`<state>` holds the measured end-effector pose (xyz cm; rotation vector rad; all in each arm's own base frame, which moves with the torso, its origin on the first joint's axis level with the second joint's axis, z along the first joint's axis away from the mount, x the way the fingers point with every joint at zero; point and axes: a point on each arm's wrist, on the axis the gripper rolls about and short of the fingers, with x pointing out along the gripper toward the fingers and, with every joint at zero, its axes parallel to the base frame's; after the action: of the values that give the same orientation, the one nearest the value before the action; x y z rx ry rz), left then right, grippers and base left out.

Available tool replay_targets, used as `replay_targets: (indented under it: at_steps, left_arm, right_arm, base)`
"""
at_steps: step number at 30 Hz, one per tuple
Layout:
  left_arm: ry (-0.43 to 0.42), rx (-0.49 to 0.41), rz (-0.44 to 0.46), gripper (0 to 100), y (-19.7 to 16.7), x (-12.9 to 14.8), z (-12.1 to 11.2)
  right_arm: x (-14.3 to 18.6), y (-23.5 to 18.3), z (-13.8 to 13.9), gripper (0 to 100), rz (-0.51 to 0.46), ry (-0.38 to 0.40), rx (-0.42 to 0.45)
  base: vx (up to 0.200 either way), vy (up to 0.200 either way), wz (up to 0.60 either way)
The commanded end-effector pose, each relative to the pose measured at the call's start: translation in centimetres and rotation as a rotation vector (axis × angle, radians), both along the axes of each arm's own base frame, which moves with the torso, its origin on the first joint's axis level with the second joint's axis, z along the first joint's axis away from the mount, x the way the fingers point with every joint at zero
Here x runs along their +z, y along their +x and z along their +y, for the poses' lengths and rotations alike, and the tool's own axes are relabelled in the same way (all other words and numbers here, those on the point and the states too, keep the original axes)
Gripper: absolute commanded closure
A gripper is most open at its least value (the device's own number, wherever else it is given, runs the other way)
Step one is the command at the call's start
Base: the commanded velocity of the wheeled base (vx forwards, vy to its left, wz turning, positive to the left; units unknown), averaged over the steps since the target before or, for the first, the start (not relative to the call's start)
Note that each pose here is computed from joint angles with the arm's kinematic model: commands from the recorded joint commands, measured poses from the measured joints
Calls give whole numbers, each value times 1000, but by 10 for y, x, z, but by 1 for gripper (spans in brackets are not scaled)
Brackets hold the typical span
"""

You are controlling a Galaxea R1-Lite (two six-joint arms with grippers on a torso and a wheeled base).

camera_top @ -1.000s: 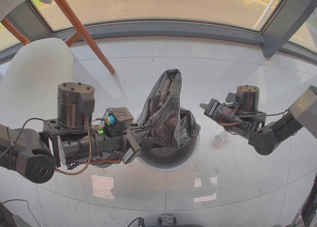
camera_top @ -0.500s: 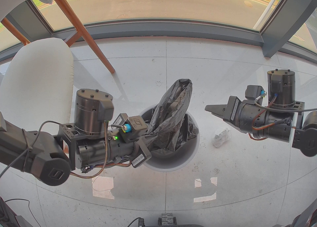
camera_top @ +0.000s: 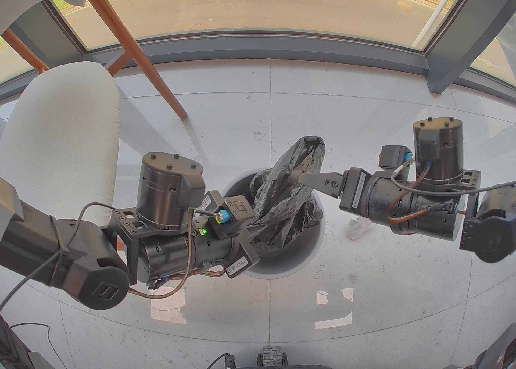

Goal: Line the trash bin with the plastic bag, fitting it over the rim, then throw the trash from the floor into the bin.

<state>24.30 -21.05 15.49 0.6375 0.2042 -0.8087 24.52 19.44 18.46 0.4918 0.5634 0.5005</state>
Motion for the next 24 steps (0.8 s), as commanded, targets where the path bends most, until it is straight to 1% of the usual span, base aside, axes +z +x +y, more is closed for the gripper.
replay_targets:
  at_steps: [1,4,9,15,16,20,21,24]
  left_arm:
    - [-8,1,-11,100,0,2,0]
    - [-13,2,-14,100,-1,2,0]
    - [-24,8,-11,100,-4,3,3]
    - [-19,27,-4,100,-5,1,4]
    - [-31,38,11,100,-5,0,5]
    - [-44,45,20,100,-6,0,4]
    - [-41,46,26,100,-6,-1,5]
    - [-37,45,38,100,-8,-4,6]
  right_arm:
    - [-16,19,12,0,28,-24,-6]
    - [-15,28,19,0,26,-22,-11]
    - [-26,32,22,0,49,-42,-14]
    - [-35,25,24,0,68,-75,-20]
    - [-41,19,28,0,80,-89,-2]
    - [-46,20,33,0,83,-95,5]
    - [-46,21,36,100,80,-94,7]
    - [-45,24,42,100,68,-91,4]
  base:
    - [0,0,0]
    - [0,0,0]
    - [0,0,0]
    - [0,0,0]
    - [0,0,0]
    - [0,0,0]
    - [0,0,0]
    - [0,0,0]
